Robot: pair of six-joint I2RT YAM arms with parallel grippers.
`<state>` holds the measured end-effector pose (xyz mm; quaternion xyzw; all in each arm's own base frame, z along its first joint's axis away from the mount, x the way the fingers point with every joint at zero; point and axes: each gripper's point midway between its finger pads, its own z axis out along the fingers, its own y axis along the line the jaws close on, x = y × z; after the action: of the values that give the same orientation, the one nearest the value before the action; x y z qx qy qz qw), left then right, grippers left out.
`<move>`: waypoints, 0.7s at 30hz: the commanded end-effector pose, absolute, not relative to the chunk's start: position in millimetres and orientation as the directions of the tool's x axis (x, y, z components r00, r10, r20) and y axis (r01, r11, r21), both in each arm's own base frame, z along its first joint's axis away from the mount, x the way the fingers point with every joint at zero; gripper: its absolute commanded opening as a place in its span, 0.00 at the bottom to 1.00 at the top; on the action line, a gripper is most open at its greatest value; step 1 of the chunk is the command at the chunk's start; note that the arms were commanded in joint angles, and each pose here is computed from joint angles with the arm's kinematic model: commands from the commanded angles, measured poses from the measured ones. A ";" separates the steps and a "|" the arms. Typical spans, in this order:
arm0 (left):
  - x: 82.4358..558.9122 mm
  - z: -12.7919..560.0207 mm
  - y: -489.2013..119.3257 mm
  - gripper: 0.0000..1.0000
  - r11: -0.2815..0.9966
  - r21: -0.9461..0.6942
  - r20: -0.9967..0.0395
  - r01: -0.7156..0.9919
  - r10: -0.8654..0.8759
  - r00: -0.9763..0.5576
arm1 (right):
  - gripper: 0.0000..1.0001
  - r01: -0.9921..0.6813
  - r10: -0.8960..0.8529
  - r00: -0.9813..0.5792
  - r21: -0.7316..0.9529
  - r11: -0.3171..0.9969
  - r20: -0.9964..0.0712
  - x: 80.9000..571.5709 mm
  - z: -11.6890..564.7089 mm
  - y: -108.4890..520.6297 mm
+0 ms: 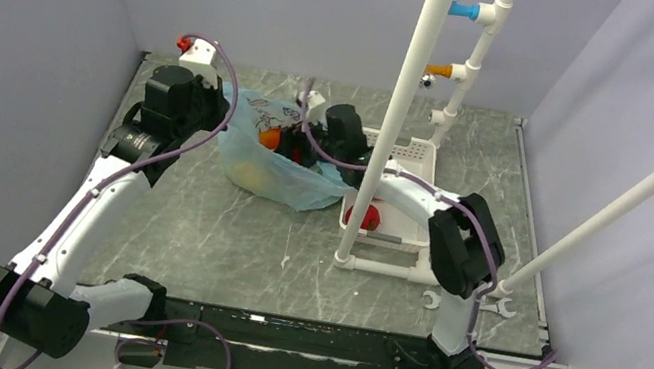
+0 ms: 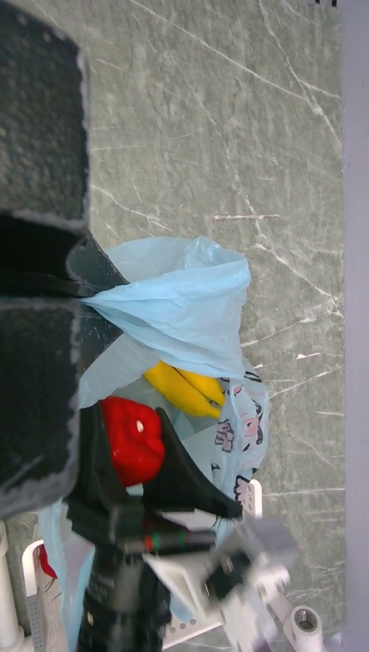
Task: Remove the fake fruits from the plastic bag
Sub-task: Take out the fake fruit from the plastic bag.
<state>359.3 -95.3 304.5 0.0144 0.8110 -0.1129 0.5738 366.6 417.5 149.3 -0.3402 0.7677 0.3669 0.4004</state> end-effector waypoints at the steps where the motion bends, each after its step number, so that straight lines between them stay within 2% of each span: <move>1: 355.5 336.9 -94.0 0.00 0.971 -0.176 -0.955 0.160 -0.129 -0.267 | 0.14 -0.833 -0.004 -0.413 0.376 0.405 -0.911 367.5 227.2 411.5; 8: 352.3 341.9 -87.3 0.00 0.976 -0.169 -0.961 0.136 -0.133 -0.240 | 0.09 -0.803 0.044 -0.407 0.380 0.460 -0.912 375.4 243.2 391.1; 21: 355.7 337.4 -83.2 0.00 0.977 -0.177 -0.955 0.117 -0.142 -0.259 | 0.08 -0.778 0.126 -0.390 0.400 0.484 -0.912 375.3 268.8 366.4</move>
<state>353.2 -85.1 312.7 0.0015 0.8057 -0.1000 0.5838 369.9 378.7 217.0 -0.2553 0.7405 0.4312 0.4478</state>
